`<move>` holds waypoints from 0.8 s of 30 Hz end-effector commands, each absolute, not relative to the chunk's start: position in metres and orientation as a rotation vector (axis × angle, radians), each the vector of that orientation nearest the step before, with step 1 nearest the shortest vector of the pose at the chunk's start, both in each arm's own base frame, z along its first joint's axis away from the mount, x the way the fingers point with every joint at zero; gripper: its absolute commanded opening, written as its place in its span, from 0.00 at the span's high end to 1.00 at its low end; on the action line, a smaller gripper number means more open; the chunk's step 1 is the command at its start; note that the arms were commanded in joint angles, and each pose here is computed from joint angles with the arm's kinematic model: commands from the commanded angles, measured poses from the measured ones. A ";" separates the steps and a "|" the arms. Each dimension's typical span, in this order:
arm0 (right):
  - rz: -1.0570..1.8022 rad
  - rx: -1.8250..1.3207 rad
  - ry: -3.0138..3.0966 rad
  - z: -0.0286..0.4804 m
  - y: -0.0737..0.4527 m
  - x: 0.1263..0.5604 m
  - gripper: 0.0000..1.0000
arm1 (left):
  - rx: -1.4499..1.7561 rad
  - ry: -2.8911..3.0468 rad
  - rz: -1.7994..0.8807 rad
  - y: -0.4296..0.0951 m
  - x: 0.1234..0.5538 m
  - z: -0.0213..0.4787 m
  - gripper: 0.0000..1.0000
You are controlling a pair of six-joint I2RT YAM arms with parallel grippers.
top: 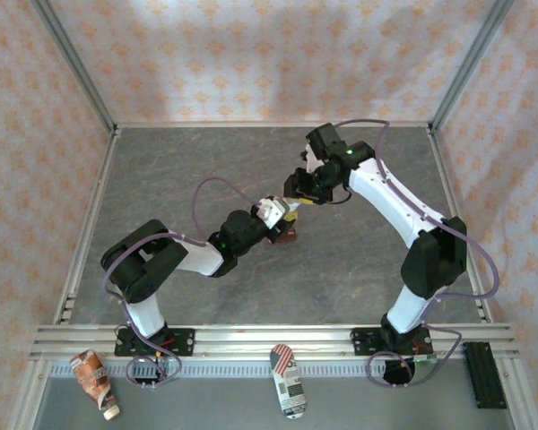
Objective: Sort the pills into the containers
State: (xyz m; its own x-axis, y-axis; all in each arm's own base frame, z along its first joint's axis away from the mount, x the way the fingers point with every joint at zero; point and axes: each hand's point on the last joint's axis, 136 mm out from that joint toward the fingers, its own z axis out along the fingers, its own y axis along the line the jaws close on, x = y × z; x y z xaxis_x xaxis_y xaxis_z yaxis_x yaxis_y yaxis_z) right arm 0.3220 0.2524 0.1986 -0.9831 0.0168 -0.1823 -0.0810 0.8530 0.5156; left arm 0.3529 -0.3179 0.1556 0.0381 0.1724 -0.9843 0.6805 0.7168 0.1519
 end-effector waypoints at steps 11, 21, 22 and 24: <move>0.932 -0.111 2.631 0.284 0.236 0.312 0.16 | 0.574 1.340 -0.609 -0.307 0.357 0.227 1.00; 0.880 -0.261 2.474 0.315 0.218 0.319 0.21 | 0.671 1.325 -0.839 -0.317 0.341 0.229 1.00; 0.862 -0.316 2.462 0.316 0.219 0.317 0.23 | 0.682 1.320 -0.867 -0.319 0.338 0.231 1.00; 0.831 -0.450 2.446 0.316 0.222 0.311 0.23 | 0.700 1.316 -0.916 -0.321 0.334 0.233 1.00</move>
State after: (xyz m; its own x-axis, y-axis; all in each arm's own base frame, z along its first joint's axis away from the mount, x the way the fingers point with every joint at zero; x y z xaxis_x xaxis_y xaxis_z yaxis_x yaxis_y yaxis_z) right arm 0.3160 0.2179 0.3031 -0.8790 -0.0122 -0.4767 -0.3058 0.7815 0.5438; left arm 0.3472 -0.3136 0.1945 -0.0342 -0.0672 -0.9971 0.8050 0.5895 -0.0674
